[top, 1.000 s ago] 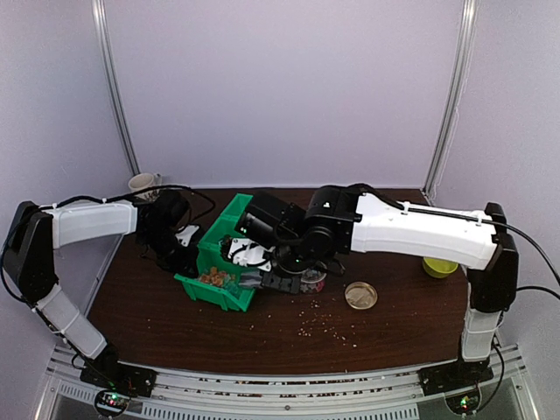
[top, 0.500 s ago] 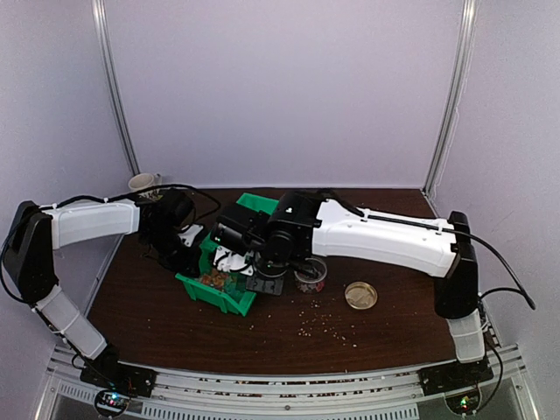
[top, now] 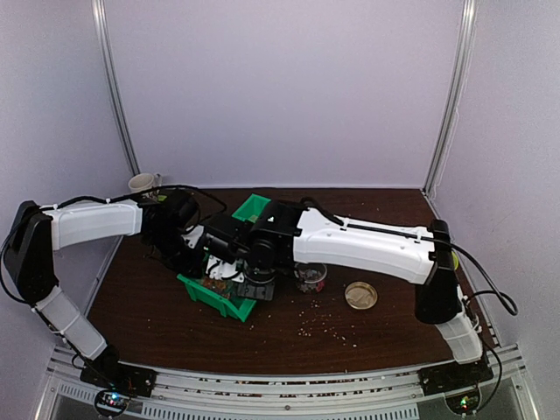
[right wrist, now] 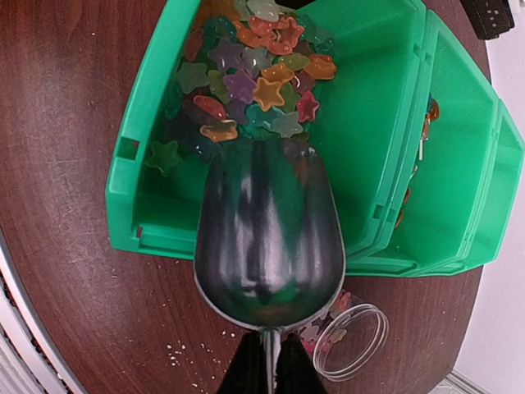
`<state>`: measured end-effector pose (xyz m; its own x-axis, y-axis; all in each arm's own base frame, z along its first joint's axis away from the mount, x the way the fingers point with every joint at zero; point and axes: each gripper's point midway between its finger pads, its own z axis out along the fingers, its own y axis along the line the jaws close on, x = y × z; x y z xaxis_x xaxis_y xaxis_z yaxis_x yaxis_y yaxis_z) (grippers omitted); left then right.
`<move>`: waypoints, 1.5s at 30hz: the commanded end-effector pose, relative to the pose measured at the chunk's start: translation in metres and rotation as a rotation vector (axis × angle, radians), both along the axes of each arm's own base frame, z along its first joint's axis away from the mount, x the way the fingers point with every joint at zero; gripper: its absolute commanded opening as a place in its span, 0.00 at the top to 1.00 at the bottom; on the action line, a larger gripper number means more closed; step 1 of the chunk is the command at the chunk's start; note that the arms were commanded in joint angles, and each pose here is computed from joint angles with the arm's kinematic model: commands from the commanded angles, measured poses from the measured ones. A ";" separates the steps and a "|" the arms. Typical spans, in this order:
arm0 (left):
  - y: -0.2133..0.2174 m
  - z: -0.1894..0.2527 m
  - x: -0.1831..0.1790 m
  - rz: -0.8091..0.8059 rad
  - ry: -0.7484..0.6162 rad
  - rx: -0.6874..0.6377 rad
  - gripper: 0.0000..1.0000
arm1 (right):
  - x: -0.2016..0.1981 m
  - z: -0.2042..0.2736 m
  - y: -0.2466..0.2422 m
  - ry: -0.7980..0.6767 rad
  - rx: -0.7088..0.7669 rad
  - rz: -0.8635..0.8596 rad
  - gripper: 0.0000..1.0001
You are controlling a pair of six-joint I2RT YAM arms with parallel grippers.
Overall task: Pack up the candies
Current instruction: Scoop the fake candies from the plate.
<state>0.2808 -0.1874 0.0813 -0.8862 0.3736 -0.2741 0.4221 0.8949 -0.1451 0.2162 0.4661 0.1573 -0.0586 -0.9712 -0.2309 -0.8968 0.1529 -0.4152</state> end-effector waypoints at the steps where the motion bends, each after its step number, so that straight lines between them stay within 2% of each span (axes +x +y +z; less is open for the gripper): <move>1: -0.039 0.062 0.038 -0.053 -0.225 -0.190 1.00 | -0.011 -0.020 0.000 0.058 -0.054 0.029 1.00; 7: -0.046 0.069 0.036 -0.078 -0.239 -0.231 1.00 | -0.016 -0.034 0.018 0.118 0.031 0.041 1.00; 14: -0.048 0.074 0.034 -0.089 -0.247 -0.253 1.00 | -0.007 -0.051 0.030 0.158 0.145 -0.027 1.00; 20: -0.051 0.080 0.033 -0.096 -0.263 -0.277 1.00 | 0.005 -0.071 0.034 0.169 0.181 -0.121 1.00; 30: -0.045 0.083 0.036 -0.074 -0.294 -0.257 1.00 | 0.023 -0.074 0.037 0.207 0.319 -0.312 1.00; 45: -0.048 0.091 0.036 -0.082 -0.310 -0.292 1.00 | 0.037 -0.111 0.043 0.146 0.445 -0.300 1.00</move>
<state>0.2818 -0.1753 0.0792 -0.8811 0.3833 -0.2770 0.4210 0.9026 -0.0900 0.2499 0.5328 0.1069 -0.3566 -0.6688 -0.6524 -0.8349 0.5415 -0.0988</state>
